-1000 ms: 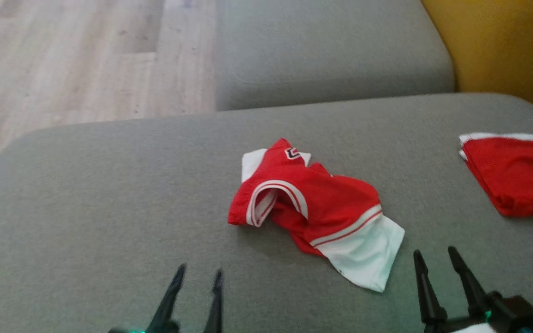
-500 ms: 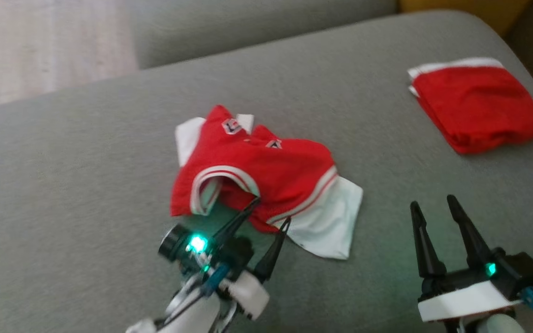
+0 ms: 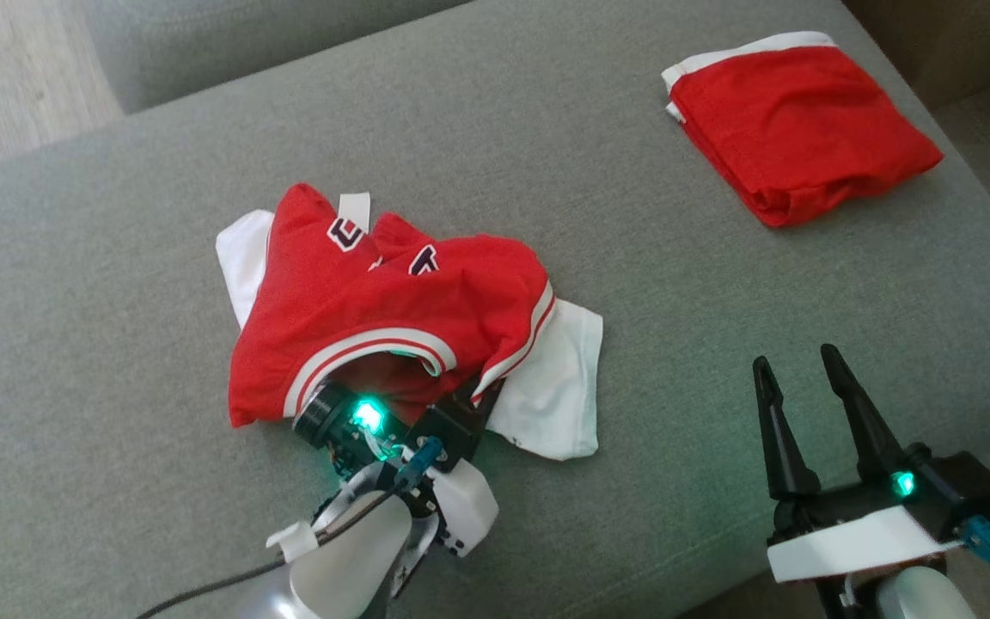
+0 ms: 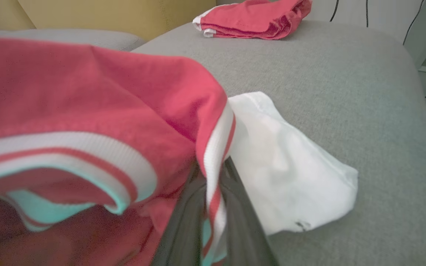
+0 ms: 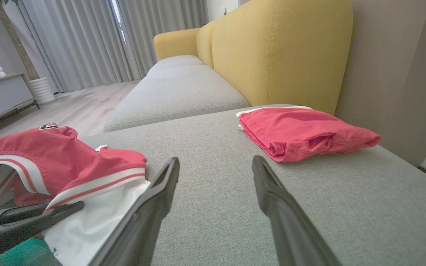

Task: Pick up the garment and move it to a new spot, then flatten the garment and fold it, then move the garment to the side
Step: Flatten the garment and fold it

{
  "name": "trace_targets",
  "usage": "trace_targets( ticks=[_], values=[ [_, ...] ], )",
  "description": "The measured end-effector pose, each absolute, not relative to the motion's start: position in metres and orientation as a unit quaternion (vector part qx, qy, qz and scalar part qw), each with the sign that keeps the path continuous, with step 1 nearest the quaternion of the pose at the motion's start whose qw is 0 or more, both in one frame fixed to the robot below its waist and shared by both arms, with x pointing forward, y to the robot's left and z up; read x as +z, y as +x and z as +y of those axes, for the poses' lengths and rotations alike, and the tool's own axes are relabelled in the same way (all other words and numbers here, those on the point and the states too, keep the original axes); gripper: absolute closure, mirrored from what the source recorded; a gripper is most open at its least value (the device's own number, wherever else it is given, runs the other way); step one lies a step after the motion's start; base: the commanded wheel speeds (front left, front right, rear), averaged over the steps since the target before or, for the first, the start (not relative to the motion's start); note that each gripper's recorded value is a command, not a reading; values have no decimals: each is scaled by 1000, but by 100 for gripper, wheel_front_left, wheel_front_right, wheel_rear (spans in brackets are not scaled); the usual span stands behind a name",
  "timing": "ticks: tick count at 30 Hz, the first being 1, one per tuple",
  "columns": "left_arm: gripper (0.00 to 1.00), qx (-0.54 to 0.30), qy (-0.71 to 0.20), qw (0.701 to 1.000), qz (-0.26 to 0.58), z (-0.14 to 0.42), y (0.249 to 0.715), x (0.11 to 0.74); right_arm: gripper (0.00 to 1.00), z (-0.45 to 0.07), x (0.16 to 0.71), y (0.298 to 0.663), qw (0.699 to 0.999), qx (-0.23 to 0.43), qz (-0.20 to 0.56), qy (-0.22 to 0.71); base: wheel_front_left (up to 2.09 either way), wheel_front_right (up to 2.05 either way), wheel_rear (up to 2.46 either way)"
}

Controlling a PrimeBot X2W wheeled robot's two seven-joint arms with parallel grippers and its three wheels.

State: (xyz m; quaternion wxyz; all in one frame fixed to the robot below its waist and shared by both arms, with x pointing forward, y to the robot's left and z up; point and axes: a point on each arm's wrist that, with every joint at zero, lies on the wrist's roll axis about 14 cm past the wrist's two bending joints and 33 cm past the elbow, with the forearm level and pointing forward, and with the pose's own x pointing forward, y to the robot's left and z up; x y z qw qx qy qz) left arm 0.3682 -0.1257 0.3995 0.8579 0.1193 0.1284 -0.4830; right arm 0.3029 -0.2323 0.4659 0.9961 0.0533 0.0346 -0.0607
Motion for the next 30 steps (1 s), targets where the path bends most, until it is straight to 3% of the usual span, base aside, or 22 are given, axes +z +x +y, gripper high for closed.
trace_targets(
  ticks=[9, 16, 21, 25, 27, 30],
  values=[
    [100, -539, 86, 837, 35, -164, 360, 477, 0, -230, 477, 295, 996, -60, 11, 61, 0, 0, 0],
    [100, -527, 109, 830, -147, -182, 397, 637, 0, -221, 480, 280, 996, -51, -2, 71, 0, 0, 0],
    [100, -471, 80, 852, -215, -150, 420, 724, 0, -220, 486, 277, 996, -48, -17, 74, 0, 0, 0],
    [100, -411, 65, 898, -144, -94, 451, 691, 0, -211, 483, 279, 996, -35, -12, 78, 0, 0, 0],
    [100, -381, 43, 922, -58, -61, 457, 630, 0, -204, 483, 284, 996, -25, -12, 81, 0, 0, 0],
    [100, -345, 17, 934, 92, -19, 428, 517, 0, -197, 482, 290, 997, -12, -8, 81, 0, 0, 0]
  ],
)
